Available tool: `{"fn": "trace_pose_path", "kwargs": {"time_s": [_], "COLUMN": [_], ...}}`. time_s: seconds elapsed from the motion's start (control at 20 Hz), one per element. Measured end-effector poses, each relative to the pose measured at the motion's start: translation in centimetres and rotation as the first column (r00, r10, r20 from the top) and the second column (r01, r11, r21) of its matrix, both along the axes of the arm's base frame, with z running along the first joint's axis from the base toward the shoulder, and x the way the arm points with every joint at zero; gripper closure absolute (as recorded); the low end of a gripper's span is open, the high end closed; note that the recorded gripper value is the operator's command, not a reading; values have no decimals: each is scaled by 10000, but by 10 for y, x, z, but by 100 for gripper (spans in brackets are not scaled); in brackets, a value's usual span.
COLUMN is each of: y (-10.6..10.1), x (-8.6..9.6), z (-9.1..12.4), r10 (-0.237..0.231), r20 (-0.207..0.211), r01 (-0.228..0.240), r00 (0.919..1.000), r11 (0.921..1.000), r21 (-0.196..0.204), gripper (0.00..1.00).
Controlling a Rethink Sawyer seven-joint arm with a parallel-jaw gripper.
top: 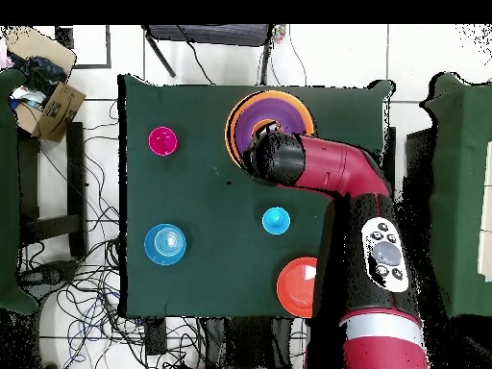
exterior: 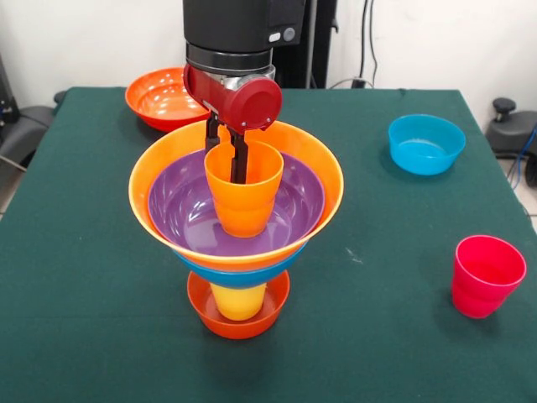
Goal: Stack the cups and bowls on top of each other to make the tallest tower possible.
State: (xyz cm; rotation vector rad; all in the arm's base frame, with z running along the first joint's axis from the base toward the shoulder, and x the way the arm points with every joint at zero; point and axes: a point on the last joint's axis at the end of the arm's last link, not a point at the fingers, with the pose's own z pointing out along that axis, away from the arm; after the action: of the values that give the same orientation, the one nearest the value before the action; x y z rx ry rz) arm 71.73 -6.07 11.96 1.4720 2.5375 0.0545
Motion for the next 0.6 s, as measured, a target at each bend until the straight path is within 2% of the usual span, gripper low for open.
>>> {"fn": "trace_pose_path", "kwargs": {"time_s": [0.6], "y": [-2], "x": [1], "z": [4], "r10": [-27], "r20": [70], "r01": [27], "r00": [10000], "r11": [10000], "r21": [-3], "gripper": [0]}}
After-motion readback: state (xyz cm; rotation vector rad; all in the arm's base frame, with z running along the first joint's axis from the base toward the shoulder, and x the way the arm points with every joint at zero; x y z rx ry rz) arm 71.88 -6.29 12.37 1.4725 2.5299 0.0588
